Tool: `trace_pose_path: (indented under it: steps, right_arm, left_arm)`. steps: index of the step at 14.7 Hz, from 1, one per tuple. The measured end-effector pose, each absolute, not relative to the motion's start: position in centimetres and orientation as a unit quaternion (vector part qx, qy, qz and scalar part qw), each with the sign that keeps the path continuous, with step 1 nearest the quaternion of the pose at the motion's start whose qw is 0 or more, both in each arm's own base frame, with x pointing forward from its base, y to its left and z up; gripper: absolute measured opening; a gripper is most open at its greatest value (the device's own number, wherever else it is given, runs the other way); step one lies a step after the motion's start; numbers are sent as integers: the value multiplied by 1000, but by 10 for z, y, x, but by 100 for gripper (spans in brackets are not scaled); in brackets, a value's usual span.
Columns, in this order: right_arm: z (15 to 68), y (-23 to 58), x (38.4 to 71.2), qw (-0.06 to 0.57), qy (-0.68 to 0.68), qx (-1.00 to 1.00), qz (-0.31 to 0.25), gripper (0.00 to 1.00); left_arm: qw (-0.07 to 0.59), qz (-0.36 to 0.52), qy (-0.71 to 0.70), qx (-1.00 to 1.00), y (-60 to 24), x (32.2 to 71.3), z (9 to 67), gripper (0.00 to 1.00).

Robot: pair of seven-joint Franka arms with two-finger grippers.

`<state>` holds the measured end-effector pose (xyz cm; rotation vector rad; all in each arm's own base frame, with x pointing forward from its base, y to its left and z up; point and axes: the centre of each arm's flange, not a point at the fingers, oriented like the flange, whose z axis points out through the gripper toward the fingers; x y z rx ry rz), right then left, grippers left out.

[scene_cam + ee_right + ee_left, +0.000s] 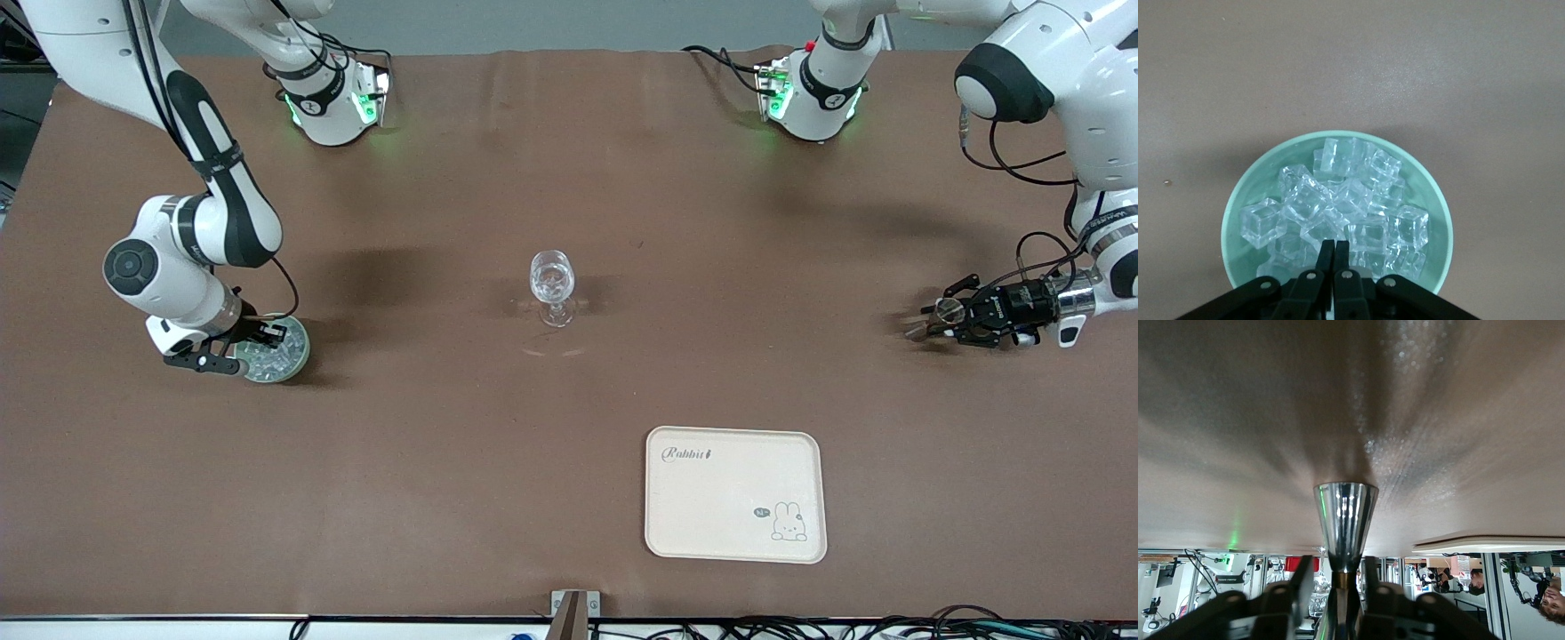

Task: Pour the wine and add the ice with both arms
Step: 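Lift the ice cube with the right gripper while the left gripper lifts the jigger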

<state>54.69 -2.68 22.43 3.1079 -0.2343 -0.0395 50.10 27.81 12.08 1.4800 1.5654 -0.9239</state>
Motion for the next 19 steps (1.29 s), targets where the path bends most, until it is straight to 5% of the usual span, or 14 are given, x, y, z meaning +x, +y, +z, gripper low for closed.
trace_pose_path:
  steps: [1,11,17,19]
  right_arm:
    - [225,-27,548,12,-75,997,-12,7]
    - [252,-27,569,13,-76,996,-38,8]
    - [237,-20,555,14,-70,996,-59,59]
    - [233,-20,551,14,-70,995,-64,62]
  left_arm:
    - [388,-366,616,580,278,501,121,21]
    - [405,-387,586,586,261,517,149,21]
    - [430,-409,531,605,197,556,195,21]
    - [429,-428,518,604,164,572,218,21]
